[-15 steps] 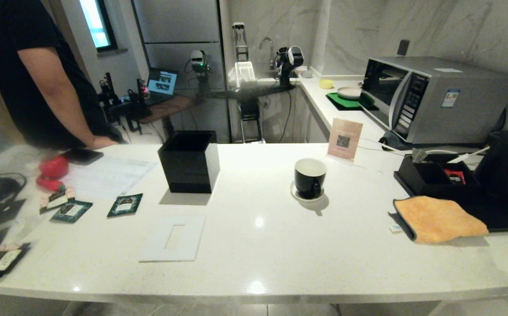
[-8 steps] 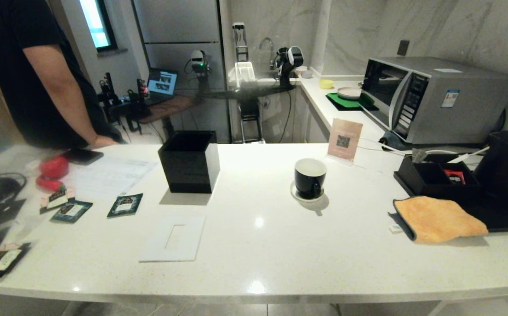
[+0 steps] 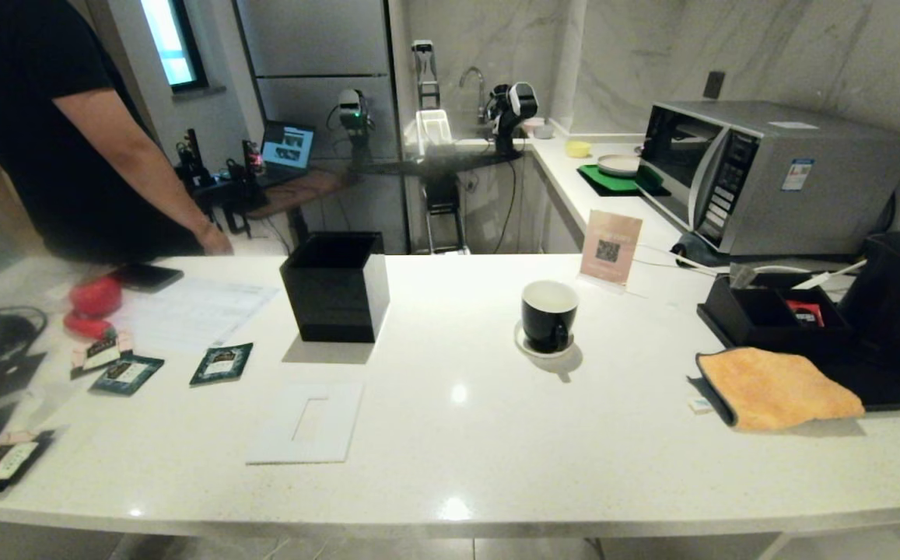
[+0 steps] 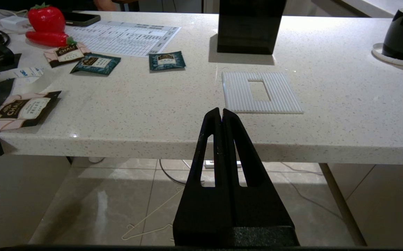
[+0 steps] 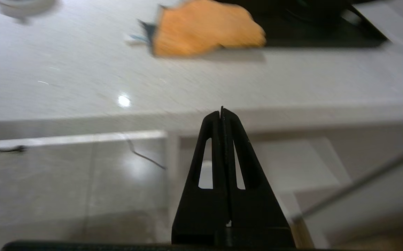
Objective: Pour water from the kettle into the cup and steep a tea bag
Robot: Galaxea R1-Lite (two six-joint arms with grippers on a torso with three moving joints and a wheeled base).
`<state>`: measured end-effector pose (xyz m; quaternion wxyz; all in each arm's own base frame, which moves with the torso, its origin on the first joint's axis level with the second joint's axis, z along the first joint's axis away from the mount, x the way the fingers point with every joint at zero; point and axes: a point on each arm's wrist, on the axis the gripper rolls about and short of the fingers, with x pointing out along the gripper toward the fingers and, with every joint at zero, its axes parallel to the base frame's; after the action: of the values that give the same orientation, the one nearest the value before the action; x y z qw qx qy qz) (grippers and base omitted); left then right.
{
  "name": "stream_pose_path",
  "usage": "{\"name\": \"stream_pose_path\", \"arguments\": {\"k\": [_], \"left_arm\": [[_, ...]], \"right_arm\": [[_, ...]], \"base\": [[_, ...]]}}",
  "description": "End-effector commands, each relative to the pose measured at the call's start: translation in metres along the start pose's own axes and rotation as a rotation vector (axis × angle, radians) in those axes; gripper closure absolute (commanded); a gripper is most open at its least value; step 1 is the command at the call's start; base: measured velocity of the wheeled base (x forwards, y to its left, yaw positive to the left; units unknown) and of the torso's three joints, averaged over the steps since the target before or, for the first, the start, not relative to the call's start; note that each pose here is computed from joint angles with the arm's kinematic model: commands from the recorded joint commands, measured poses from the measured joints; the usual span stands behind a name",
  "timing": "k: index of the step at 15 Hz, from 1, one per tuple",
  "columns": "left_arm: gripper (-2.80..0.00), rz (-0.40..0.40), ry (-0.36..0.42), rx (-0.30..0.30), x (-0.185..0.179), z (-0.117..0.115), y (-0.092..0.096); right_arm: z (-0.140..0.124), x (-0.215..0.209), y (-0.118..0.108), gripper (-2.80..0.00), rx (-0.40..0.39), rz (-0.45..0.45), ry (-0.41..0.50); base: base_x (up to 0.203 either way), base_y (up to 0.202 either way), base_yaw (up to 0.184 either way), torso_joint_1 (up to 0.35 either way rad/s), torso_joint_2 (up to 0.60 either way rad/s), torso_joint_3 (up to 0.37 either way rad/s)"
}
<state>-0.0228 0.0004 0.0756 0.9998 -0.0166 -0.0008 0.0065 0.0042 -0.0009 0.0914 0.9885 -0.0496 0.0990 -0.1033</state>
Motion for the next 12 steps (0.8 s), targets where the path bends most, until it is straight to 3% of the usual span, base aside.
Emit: {"name": "stream_pose_path", "arguments": {"k": [1, 6, 9, 12], "left_arm": [[0.0, 0.001, 0.0, -0.002, 0.0, 0.0, 0.0], [0.0, 0.001, 0.001, -0.001, 0.0, 0.0, 0.0], [0.0, 0.001, 0.001, -0.001, 0.0, 0.0, 0.0], [0.0, 0.001, 0.001, -0.001, 0.0, 0.0, 0.0]], "right_arm": [[-0.002, -0.002, -0.001, 0.0, -0.019, -0.004, -0.013], [-0.001, -0.002, -0.002, 0.0, -0.028, 0.0, -0.022], [-0.001, -0.003, -0.002, 0.0, -0.038, 0.064, -0.037], [-0.009, -0.016, -0.003, 0.0, -0.023, 0.116, -0.174]], "base": [[0.0, 0.0, 0.0, 0.0, 0.0, 0.0], [0.0, 0.0, 0.0, 0.0, 0.0, 0.0], [0.0, 0.0, 0.0, 0.0, 0.0, 0.0], [0.0, 0.0, 0.0, 0.0, 0.0, 0.0]]}}
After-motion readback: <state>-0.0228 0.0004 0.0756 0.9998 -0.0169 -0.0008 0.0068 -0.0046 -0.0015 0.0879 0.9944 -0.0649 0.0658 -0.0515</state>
